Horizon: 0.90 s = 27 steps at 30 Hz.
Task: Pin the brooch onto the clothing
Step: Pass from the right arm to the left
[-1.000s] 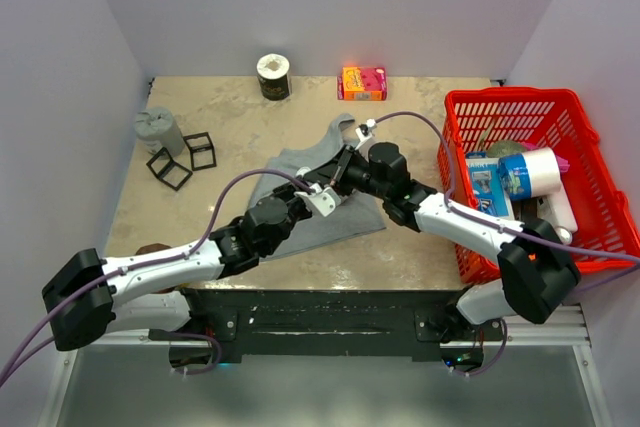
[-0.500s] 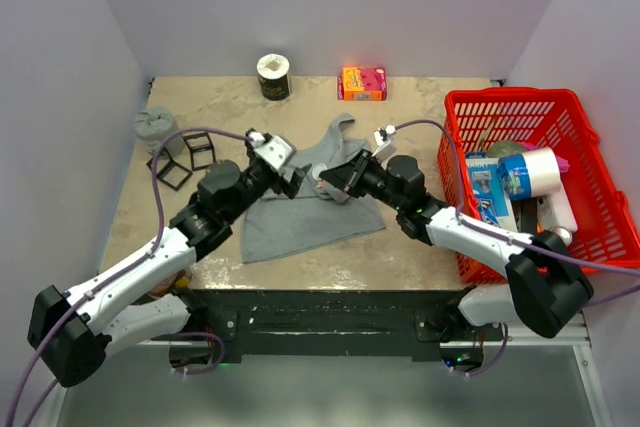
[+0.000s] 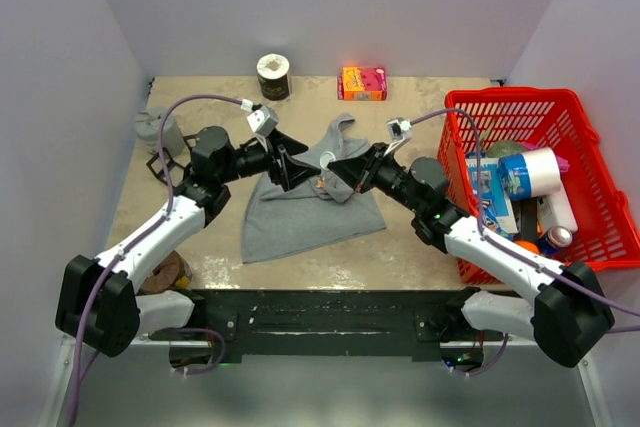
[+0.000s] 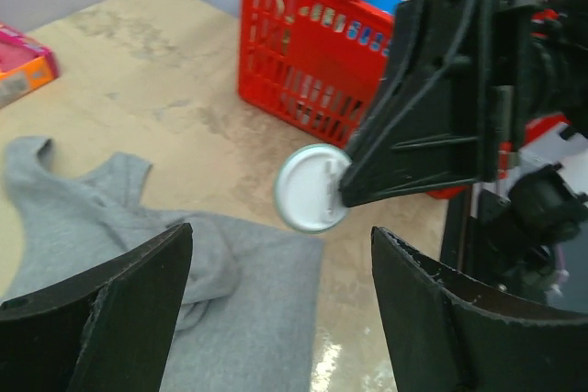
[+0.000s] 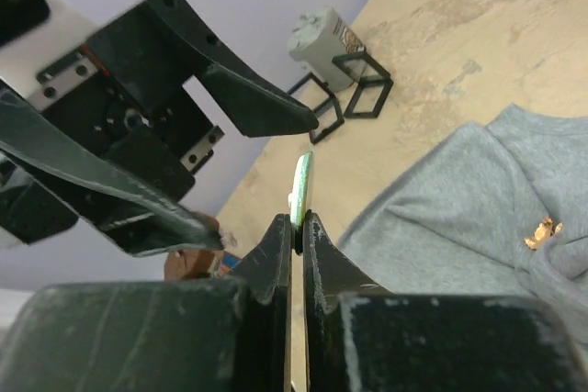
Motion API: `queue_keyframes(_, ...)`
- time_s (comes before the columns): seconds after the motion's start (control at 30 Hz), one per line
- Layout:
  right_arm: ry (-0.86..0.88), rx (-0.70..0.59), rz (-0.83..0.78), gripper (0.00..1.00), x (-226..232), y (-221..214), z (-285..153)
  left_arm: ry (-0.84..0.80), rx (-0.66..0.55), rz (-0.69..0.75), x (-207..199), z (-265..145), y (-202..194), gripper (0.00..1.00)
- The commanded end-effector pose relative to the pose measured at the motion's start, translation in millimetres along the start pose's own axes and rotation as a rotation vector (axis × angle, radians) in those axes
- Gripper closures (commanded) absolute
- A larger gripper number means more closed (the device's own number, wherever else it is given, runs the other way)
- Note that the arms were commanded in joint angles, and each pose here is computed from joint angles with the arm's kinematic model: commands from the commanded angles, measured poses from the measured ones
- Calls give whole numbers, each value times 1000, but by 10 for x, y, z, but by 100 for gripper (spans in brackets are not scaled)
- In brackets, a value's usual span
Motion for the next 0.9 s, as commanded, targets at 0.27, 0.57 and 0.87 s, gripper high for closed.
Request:
queue_keyframes(0.27, 203, 227, -189, 100, 162, 88, -12, -292, 19, -15, -244, -11, 133, 23)
queue_keyframes(0.57, 291, 382, -225, 100, 251, 40, -48, -328, 73, -43, -178, 8, 63, 30)
queue_keyframes(0.87, 322, 440, -252, 100, 276, 24, -80, -372, 96, -46, -199, 3, 32, 55)
Point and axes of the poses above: each gripper's point midway between its finger pads, its own z axis out along the fingers, its own x axis along the line the jaws close on, y = z × x, the point moved 6 cm from there along -z, back along the fingers, and after that the axes turned 3 degrees about -z, right-handed, at the moved point
